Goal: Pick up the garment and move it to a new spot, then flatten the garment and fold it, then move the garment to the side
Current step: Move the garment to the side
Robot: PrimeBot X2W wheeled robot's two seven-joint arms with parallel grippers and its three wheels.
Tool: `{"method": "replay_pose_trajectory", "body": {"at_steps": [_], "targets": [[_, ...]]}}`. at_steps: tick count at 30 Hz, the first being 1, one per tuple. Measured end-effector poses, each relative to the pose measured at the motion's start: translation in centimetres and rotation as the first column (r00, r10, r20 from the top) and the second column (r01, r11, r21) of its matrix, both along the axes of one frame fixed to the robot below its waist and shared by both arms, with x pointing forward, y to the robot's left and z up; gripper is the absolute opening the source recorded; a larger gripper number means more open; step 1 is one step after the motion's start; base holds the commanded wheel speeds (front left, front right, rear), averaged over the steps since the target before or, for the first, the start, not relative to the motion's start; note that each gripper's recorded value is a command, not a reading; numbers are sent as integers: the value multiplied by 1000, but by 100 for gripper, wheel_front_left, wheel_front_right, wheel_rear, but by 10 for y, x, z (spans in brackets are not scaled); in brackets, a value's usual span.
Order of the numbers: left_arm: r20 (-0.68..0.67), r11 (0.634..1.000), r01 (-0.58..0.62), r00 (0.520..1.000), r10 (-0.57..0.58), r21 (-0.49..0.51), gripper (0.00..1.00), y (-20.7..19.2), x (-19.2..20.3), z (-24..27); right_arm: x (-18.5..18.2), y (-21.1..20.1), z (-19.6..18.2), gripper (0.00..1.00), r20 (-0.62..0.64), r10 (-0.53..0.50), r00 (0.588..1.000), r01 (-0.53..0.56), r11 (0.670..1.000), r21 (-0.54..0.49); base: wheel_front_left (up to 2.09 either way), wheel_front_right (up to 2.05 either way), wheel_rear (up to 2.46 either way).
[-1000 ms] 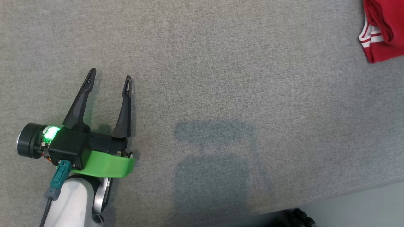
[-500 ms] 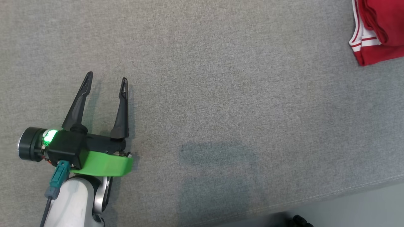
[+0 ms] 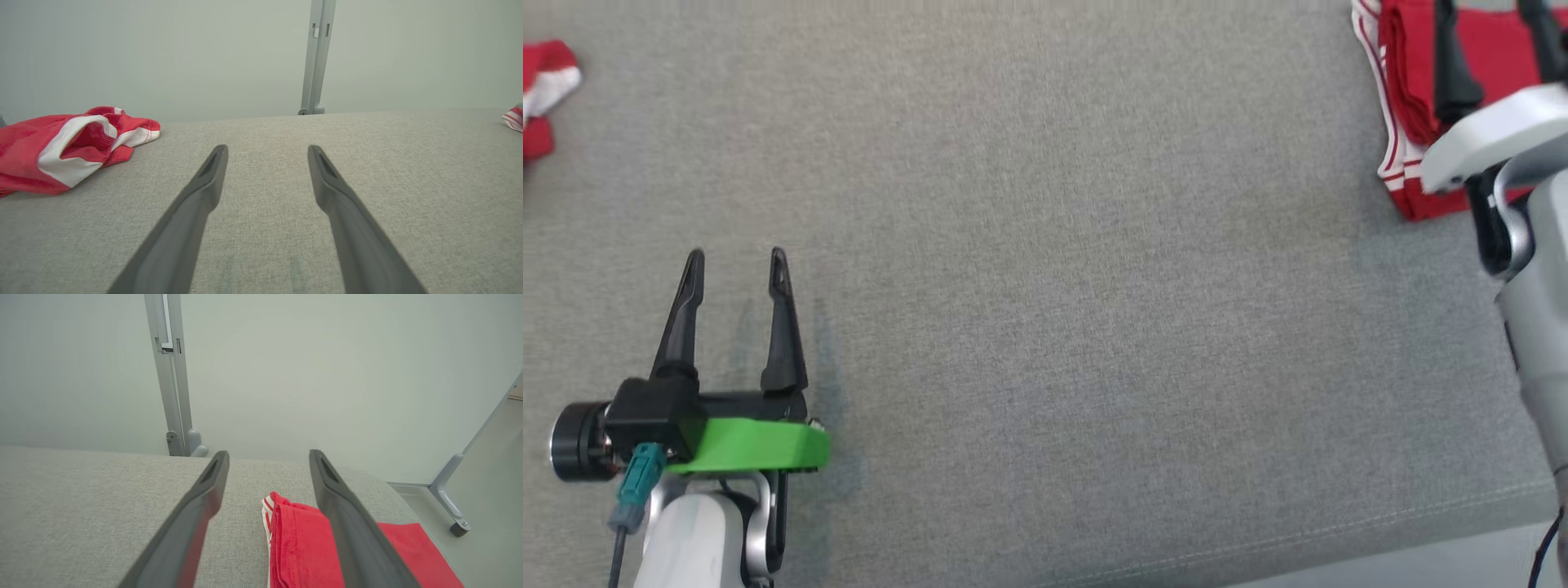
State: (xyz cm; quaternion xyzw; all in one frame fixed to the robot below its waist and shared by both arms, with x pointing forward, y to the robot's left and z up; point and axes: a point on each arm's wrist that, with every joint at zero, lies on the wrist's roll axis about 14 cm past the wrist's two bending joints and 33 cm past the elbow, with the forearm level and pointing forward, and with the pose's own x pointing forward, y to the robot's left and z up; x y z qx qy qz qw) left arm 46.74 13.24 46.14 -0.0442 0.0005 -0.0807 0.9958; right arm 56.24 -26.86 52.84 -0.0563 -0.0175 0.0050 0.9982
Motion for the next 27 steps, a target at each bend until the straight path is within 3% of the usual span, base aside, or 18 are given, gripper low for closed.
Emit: {"method": "replay_pose_trajectory", "body": {"at_steps": [10, 27], "targets": [[-15, 990, -137, 991, 137, -15, 100, 40, -44, 13, -59, 66, 13, 100, 67, 120, 990, -126, 988, 85, 0, 0, 0], [1, 974, -218, 976, 218, -60, 100, 57, -104, 27, -144, 118, 20, 100, 143, 141, 980, -174, 953, 248, 0, 0, 0]]}}
